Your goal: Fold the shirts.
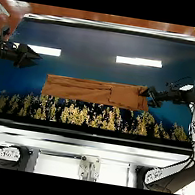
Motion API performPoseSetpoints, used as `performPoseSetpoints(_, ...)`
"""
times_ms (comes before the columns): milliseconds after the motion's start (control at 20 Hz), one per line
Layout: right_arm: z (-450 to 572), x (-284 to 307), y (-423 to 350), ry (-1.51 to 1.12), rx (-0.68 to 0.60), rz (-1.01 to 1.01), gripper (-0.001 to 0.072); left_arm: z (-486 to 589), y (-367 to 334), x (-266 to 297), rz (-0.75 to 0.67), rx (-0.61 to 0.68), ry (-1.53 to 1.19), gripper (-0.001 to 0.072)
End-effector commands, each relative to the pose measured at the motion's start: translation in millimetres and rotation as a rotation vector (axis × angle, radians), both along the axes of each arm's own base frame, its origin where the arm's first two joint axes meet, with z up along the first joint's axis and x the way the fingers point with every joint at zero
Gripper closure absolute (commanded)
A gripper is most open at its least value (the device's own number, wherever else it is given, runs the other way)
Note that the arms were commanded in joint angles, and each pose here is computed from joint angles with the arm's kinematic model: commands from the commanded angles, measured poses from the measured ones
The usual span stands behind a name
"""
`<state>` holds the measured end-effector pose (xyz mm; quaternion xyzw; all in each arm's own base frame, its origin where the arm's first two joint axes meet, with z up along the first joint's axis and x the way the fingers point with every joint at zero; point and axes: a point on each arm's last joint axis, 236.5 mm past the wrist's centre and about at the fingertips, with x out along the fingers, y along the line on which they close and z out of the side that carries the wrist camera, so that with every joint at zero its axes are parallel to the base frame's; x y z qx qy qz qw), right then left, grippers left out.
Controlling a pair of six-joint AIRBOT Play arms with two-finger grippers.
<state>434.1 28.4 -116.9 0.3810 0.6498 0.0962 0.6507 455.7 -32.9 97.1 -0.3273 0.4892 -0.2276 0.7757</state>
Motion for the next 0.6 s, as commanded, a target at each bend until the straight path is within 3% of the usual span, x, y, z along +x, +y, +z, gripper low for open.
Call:
performPoseSetpoints(0,-18,1,13,0.028,0.030,-0.009,0.0189,12,-35,-5,-0.071,-0.029,-0.021,0.0133)
performPoseSetpoints(50,-16,2,13,0.015,0.028,-0.003,0.0461,13,-43,-6,-0.089,-0.032,-0.022,0.0133)
performPoseSetpoints(100,-8,4,11,-0.008,0.033,0.002,0.0649,13,-52,-7,-0.107,-0.031,-0.023,0.0133)
performPoseSetpoints(150,5,7,12,-0.047,0.049,0.018,0.0660,13,-60,-6,-0.118,-0.030,-0.028,0.0133)
performPoseSetpoints(200,26,10,15,-0.095,0.075,0.032,0.0659,13,-70,-4,-0.125,-0.026,-0.040,0.0189)
performPoseSetpoints(300,72,14,19,-0.182,0.094,0.040,0.0660,11,-96,5,-0.140,-0.016,-0.071,0.0591)
performPoseSetpoints(450,143,5,24,-0.283,0.078,0.052,0.0659,-5,-161,7,-0.252,0.018,-0.146,0.0670)
performPoseSetpoints(550,186,-8,30,-0.331,0.074,0.054,0.0659,-30,-217,-5,-0.339,0.015,-0.120,0.0670)
